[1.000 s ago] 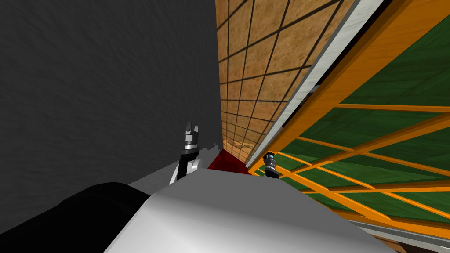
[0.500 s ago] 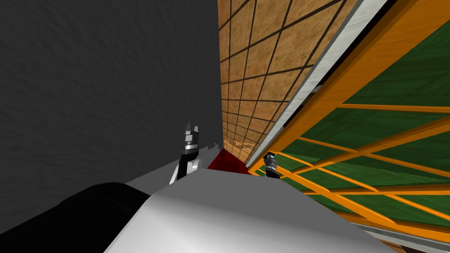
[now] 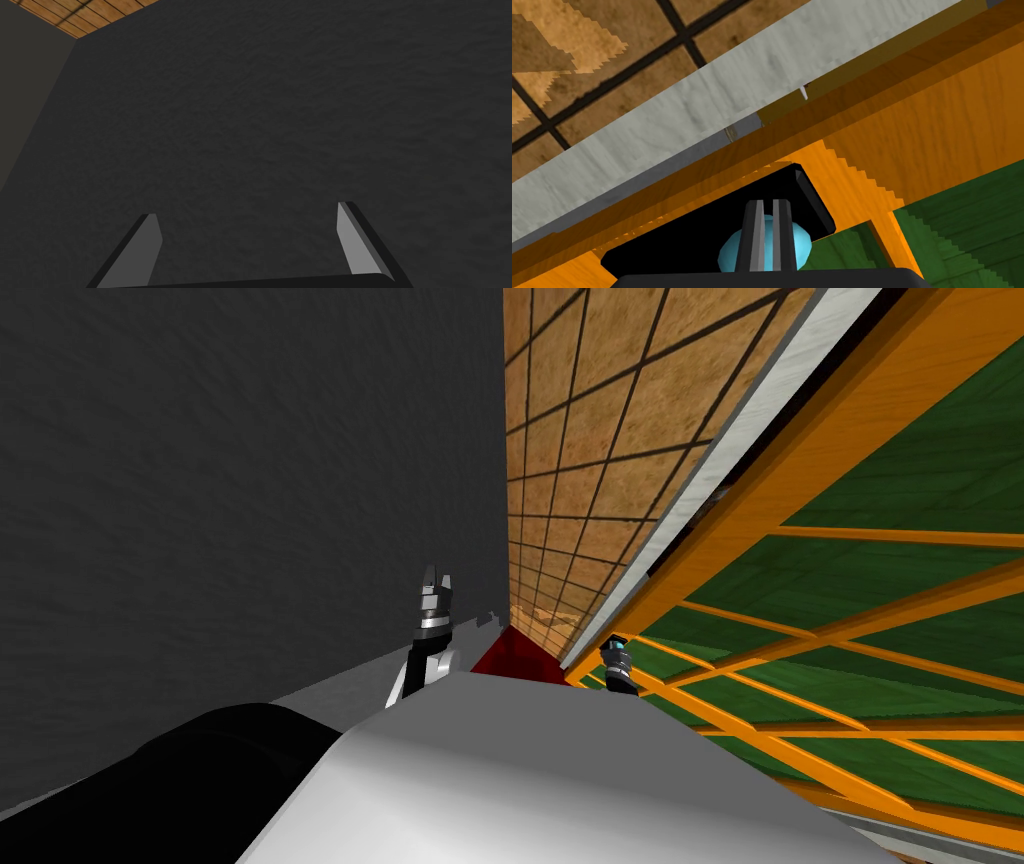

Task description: Pull the door open

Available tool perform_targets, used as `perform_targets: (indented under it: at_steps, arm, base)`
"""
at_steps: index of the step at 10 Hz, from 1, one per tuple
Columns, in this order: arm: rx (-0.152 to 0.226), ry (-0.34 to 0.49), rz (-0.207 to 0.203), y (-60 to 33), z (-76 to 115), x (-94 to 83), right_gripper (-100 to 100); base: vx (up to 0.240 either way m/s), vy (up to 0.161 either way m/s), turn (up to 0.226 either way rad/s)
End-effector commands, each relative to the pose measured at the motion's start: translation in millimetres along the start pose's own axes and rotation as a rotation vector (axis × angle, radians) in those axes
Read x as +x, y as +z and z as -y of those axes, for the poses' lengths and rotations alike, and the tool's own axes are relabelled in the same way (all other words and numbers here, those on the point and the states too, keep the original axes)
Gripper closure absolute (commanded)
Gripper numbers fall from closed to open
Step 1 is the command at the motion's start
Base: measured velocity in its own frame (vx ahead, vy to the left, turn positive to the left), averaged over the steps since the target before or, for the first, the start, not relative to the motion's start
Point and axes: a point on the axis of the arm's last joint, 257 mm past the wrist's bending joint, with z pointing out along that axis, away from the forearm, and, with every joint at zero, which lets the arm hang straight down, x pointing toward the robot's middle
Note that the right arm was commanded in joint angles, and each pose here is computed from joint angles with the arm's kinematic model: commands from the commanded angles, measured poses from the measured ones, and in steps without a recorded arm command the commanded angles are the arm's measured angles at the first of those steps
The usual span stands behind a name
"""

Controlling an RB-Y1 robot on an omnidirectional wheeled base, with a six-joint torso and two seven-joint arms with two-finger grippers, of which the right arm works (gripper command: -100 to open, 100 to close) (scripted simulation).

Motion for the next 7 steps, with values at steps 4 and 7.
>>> perform_targets:
  at_steps: [4, 7]
  arm:
    - [-0.023, 0.121, 0.0, -0.6, -4.1, 5.6, -100]
    - [-0.036, 0.225, 0.001, -2.5, -4.1, 10.2, -100]
  base:
    - [-0.057, -0.001, 0.066]
    - [-0.067, -0.023, 0.003]
